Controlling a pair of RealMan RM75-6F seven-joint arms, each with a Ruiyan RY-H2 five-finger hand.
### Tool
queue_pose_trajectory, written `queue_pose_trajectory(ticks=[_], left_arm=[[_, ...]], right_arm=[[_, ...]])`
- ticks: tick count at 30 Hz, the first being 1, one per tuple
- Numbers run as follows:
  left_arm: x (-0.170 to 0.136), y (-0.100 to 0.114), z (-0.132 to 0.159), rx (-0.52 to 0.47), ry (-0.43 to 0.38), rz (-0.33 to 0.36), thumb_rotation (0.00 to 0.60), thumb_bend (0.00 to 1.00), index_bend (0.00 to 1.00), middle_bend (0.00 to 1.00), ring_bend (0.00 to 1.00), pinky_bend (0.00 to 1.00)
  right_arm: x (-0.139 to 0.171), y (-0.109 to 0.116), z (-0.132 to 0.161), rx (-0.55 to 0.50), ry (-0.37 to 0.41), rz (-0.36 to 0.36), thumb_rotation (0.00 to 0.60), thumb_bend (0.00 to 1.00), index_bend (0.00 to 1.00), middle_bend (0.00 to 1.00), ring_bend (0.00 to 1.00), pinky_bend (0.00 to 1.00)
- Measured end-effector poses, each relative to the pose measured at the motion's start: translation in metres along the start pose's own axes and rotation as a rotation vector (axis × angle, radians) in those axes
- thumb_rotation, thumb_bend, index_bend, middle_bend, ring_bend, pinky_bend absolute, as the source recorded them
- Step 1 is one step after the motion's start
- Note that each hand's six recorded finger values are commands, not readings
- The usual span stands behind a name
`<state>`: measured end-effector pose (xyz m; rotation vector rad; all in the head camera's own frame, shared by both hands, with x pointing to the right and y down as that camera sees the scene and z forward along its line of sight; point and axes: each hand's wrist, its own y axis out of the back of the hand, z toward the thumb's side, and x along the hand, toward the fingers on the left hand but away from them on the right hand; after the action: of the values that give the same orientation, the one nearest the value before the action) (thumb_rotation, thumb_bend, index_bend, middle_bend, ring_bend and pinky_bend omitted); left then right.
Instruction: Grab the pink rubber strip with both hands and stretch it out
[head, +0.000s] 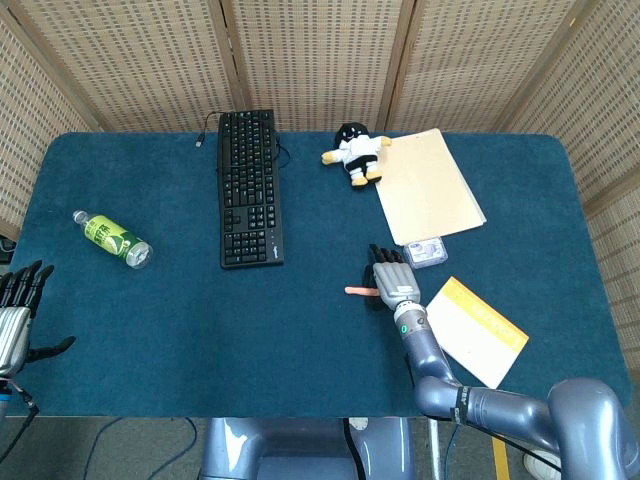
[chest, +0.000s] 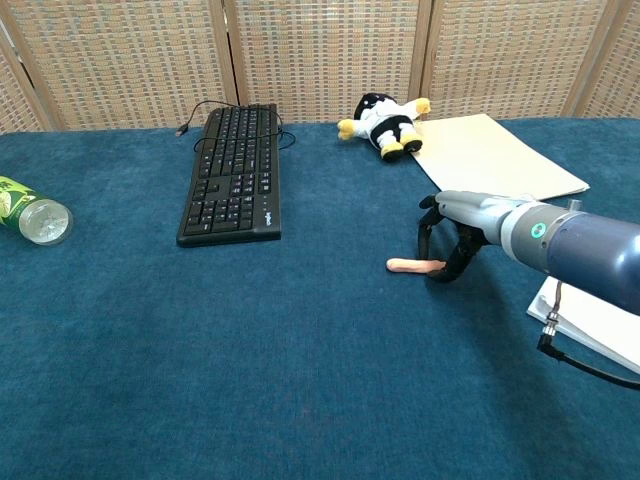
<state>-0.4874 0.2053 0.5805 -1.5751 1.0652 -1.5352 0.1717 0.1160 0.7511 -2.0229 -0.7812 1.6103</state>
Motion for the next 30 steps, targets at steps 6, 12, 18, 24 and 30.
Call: queue_pose_trajectory(ticks=[6,12,18,24,30], left_arm=[[0.0,0.0,0.0,0.001,0.0,-0.001,0.6,0.0,0.0,0.0,0.0,0.0],[0.0,0.0,0.0,0.0,0.0,0.0,0.6,0.0,0.0,0.0,0.0,0.0],[0.001,0.0,-0.001,-0.004,0.005,-0.001,0.6,0.0,0.0,0.0,0.0,0.0],[0.001,0.0,-0.002,-0.005,0.005,-0.003,0.6,0.0,0.0,0.0,0.0,0.0],[0.001,-0.001,-0.002,-0.006,0.004,-0.008,0.6,0.0,0.0,0.0,0.0,0.0]], right_arm=[[0.0,-0.004,0.003,-0.023,0.003,0.014,0.6,0.47,0.52,0.0,0.0,0.0],[-0.002,-0.006,0.006,-0.038,0.0,0.016,0.6,0.47,0.52,0.0,0.0,0.0],[-0.005,-0.006,0.006,-0.04,-0.012,0.003,0.6,0.52,0.54,0.0,0.0,0.0],[-0.005,-0.006,0.007,-0.037,-0.017,-0.002,0.6,0.58,0.6,0.03,0.0,0.0],[-0.001,-0.002,0.014,-0.075,0.006,0.004,0.6,0.59,0.63,0.06,0.0,0.0]])
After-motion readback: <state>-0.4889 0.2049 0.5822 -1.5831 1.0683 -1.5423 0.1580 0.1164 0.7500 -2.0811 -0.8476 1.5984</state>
